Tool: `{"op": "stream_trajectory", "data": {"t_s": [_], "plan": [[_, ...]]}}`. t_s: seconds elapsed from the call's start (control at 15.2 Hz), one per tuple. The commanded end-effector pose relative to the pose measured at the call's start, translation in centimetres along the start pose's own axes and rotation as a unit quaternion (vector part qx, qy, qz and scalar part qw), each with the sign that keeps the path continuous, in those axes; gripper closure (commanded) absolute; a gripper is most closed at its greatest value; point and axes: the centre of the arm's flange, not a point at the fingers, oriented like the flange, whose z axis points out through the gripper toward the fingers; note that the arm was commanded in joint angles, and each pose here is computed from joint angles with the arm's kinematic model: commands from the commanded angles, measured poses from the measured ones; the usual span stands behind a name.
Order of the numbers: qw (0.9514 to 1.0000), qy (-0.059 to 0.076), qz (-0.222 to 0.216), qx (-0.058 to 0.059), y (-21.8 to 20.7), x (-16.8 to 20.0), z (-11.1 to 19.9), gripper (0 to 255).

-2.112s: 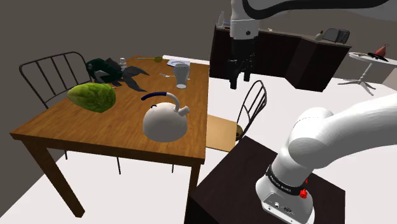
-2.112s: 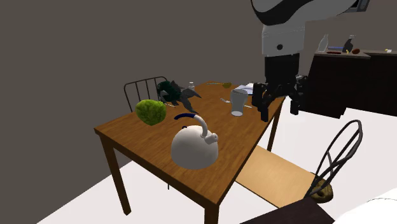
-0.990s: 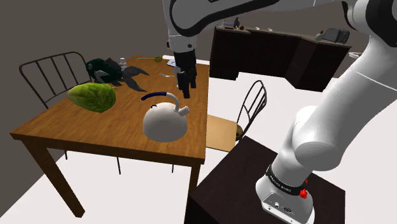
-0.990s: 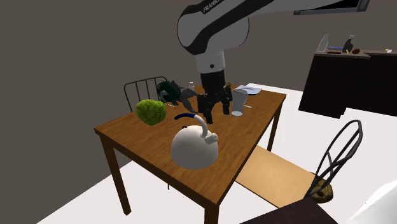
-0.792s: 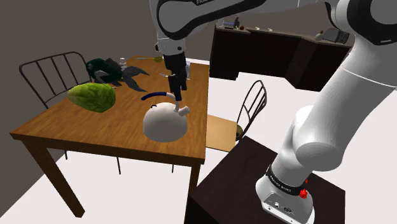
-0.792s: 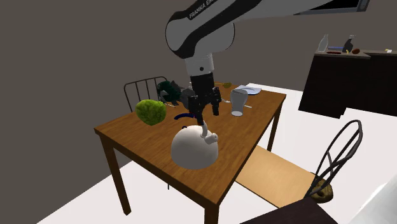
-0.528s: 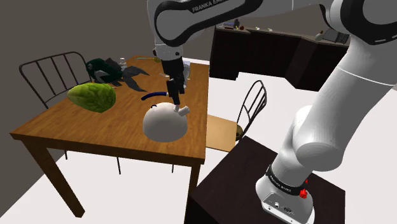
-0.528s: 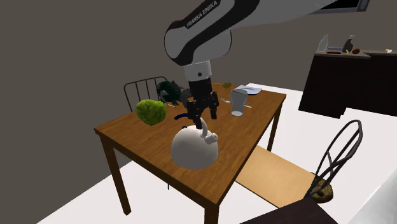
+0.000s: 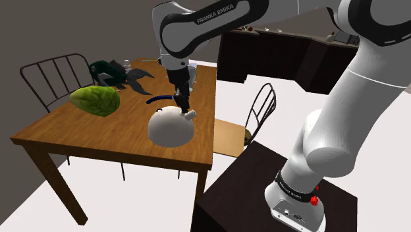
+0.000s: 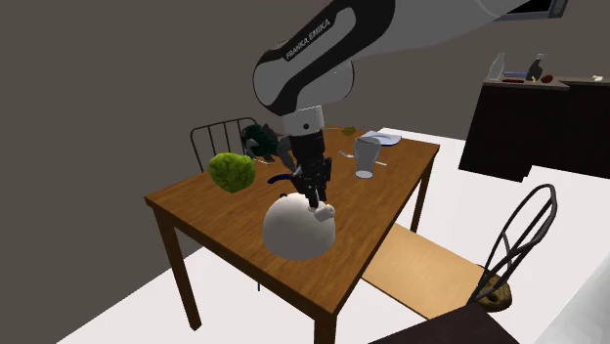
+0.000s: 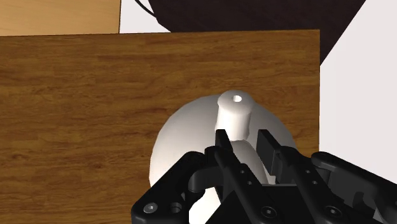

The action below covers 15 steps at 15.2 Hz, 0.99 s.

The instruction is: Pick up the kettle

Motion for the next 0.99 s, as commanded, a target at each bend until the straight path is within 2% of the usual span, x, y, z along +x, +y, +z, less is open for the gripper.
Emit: {"op": "stream_trajectory", "data": {"t_s": [0.0,0.4,0.92], "plan": [[1.0,0.0,0.0,0.0,0.0,0.0,0.0,255],[1.0,0.0,0.0,0.0,0.0,0.0,0.1,255],[1.0,0.0,0.0,0.0,0.0,-1.0,-4.0,255]]}}
